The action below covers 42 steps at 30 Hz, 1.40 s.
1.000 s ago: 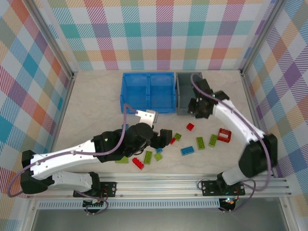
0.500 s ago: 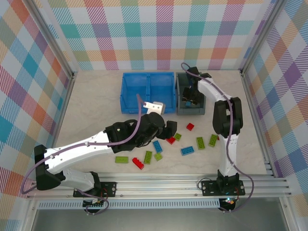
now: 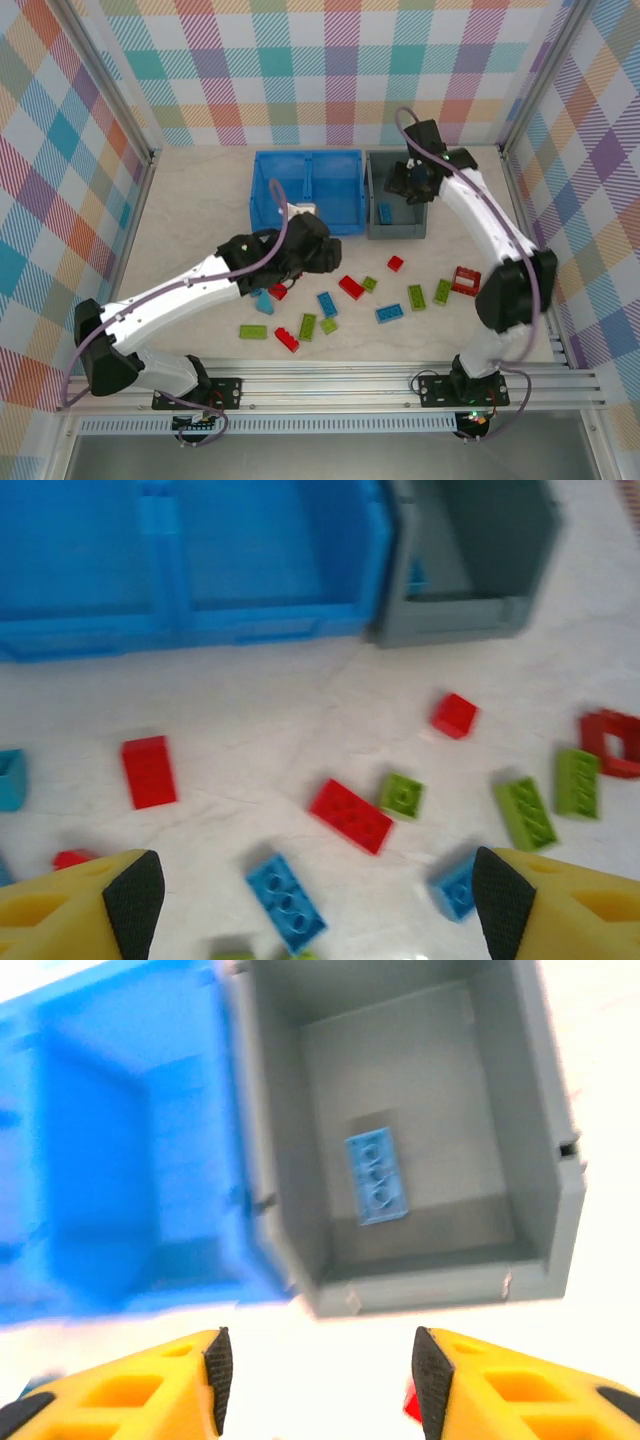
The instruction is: Sort the legos into containers by color
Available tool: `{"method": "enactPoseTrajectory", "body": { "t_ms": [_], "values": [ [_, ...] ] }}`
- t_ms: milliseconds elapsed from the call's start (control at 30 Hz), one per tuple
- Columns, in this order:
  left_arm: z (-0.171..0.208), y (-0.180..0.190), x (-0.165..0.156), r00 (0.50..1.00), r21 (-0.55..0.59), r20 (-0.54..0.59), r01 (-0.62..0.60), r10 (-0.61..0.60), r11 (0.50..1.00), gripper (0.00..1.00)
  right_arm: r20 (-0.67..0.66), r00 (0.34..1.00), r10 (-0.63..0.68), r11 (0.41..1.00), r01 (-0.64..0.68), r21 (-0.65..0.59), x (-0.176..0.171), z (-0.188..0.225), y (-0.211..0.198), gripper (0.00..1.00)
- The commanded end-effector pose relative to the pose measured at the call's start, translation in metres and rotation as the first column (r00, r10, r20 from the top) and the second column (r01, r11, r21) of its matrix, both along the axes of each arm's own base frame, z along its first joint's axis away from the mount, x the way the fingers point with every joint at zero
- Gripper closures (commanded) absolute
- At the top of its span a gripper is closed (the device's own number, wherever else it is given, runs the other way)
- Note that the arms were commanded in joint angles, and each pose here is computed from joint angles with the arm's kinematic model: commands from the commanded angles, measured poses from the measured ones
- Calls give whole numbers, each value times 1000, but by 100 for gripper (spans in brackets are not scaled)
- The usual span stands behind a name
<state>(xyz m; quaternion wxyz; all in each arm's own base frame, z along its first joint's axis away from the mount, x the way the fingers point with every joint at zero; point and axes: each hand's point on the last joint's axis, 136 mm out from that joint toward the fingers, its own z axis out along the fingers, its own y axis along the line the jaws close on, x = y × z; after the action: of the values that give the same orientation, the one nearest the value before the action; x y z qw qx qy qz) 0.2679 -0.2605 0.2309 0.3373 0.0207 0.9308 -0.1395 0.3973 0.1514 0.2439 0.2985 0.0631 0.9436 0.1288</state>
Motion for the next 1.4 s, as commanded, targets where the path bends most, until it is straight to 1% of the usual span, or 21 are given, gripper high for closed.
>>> {"method": "enactPoseTrajectory", "body": {
  "t_ms": [0, 100, 167, 233, 300, 400, 567, 733, 867, 933, 1033, 1133, 1200, 1267, 1367],
  "values": [
    [-54, 23, 1, 984, 77, -174, -21, 34, 997, 18, 101, 975, 200, 976, -207, 62, -61, 10, 42, 43],
    [-86, 35, 16, 971, 109, -228, -49, 73, 993, 18, 200, 913, 356, 915, -384, 126, -129, 7, 73, 34],
    [-107, 40, 26, 961, 115, -263, -58, 87, 992, 17, 236, 876, 420, 872, -462, 163, -168, 0, 85, 29],
    [-124, 41, 35, 953, 120, -290, -57, 90, 991, 17, 236, 854, 465, 842, -508, 182, -200, -12, 92, 27],
    [-142, 44, 44, 946, 157, -309, -48, 95, 986, 18, 214, 848, 484, 835, -521, 176, -222, -25, 92, 27],
    [-163, 49, 55, 937, 198, -331, -44, 109, 979, 20, 189, 854, 485, 840, -515, 168, -237, -34, 90, 27],
    [-190, 47, 67, 930, 204, -355, -29, 101, 979, 30, 181, 858, 481, 844, -509, 169, -242, -35, 92, 28],
    [-204, 47, 72, 927, 220, -362, -21, 102, 975, 47, 179, 857, 484, 844, -511, 164, -239, -32, 97, 29],
    [-206, 45, 74, 933, 212, -349, -12, 87, 977, 61, 165, 860, 483, 845, -507, 167, -238, -36, 100, 30],
    [-197, 46, 75, 941, 209, -328, -18, 87, 978, 65, 171, 859, 482, 844, -508, 172, -237, -36, 101, 31],
    [-163, 52, 75, 956, 210, -276, -43, 101, 977, 66, 198, 849, 490, 833, -523, 180, -236, -29, 106, 32],
    [-129, 62, 82, 965, 220, -235, -63, 116, 973, 66, 259, 831, 492, 817, -544, 192, -230, -17, 117, 32],
    [-113, 67, 92, 967, 222, -222, -71, 121, 972, 67, 309, 814, 491, 805, -560, 195, -225, -6, 128, 32],
    [-101, 74, 107, 970, 226, -205, -86, 133, 970, 67, 349, 808, 474, 810, -556, 188, -216, 2, 136, 32],
    [-97, 84, 131, 966, 249, -204, -104, 157, 963, 66, 381, 804, 457, 819, -547, 174, -205, 12, 144, 32]
  ]
}}
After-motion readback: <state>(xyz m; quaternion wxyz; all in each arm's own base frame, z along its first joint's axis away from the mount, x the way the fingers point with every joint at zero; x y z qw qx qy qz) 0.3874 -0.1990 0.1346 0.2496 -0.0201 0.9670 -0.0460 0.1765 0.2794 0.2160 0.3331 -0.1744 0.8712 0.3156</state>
